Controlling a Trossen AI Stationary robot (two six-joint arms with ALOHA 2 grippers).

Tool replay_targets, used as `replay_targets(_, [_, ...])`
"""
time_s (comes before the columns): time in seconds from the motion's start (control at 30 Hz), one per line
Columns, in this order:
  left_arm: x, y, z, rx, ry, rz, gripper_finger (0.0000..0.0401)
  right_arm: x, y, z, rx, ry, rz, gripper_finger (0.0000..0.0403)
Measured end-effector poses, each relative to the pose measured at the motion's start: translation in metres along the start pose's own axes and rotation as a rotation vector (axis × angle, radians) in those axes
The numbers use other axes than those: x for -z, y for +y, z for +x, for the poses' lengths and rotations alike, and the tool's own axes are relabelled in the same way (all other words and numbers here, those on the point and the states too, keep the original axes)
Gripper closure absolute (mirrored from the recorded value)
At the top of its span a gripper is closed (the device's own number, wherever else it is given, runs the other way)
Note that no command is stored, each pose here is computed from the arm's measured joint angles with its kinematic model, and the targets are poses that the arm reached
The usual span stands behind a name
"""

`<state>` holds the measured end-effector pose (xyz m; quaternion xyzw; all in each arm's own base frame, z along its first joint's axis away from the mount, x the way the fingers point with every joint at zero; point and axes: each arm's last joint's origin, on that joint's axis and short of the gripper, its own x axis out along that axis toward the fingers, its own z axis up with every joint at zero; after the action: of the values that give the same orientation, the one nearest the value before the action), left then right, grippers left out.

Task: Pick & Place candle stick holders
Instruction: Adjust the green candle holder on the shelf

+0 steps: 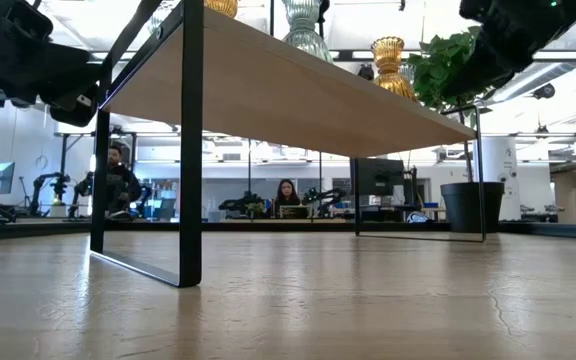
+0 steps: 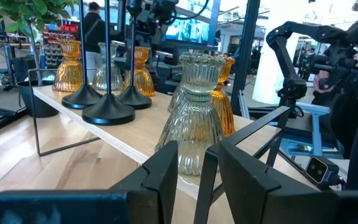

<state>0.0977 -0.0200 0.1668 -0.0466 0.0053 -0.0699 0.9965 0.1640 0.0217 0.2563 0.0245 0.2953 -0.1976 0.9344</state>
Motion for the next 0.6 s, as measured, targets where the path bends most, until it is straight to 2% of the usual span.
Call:
replay_targets(0.3, [0.000,0.000,0.000,0.000,0.000,0.000,0.0281,-0.005,-0.014,0.017,-0.025,0.037,0.014,0.0395])
replay_targets(0.6, [0.000,0.000,0.000,0.000,0.000,0.000,0.0281,-0.014,-0.018,0.022,-0.075,-0.016,0.042,0.0395])
